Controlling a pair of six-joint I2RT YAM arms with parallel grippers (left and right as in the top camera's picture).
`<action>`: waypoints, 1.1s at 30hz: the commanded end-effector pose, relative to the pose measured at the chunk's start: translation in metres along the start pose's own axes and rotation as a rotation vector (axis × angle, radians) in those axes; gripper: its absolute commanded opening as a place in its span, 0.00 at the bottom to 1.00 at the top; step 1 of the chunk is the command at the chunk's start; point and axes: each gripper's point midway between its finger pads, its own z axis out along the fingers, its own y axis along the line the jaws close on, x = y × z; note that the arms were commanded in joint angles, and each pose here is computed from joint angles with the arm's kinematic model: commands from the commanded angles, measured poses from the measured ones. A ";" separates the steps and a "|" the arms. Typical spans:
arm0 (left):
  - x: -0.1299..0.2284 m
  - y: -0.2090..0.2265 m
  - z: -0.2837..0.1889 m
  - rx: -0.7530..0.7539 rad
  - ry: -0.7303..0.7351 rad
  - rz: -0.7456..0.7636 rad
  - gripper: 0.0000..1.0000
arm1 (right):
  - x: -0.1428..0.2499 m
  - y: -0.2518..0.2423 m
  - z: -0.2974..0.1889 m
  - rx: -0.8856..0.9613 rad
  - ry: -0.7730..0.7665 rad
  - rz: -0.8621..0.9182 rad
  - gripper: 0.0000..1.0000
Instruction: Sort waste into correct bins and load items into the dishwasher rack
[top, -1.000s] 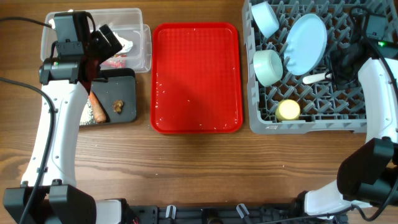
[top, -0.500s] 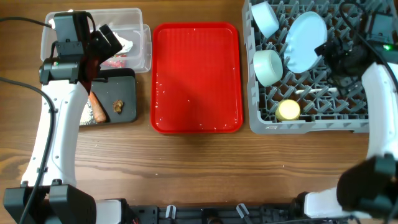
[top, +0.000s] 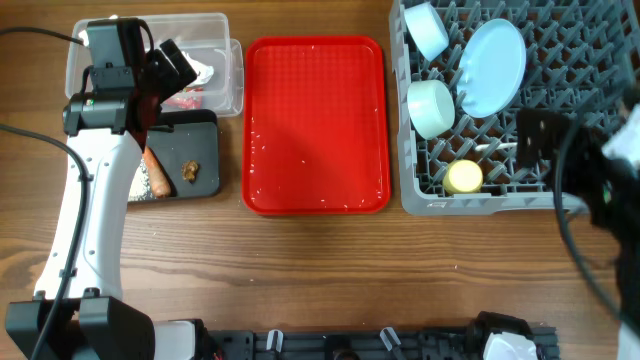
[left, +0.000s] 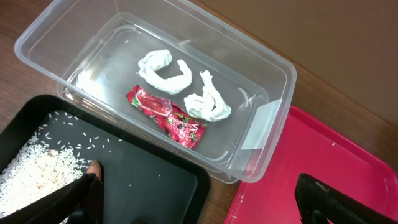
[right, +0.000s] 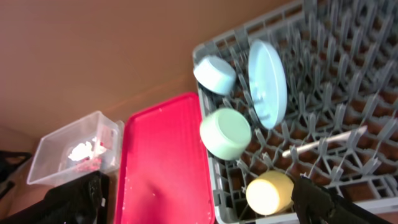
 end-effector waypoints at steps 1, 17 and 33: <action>-0.003 0.001 -0.001 0.002 -0.007 -0.010 1.00 | 0.007 0.010 -0.027 -0.028 -0.039 -0.063 1.00; -0.003 0.001 -0.001 0.002 -0.007 -0.010 1.00 | 0.026 -0.009 0.003 -0.011 -0.180 -0.255 1.00; -0.003 0.001 -0.001 0.002 -0.006 -0.010 1.00 | 0.132 -0.039 0.083 -0.179 -0.434 -0.357 1.00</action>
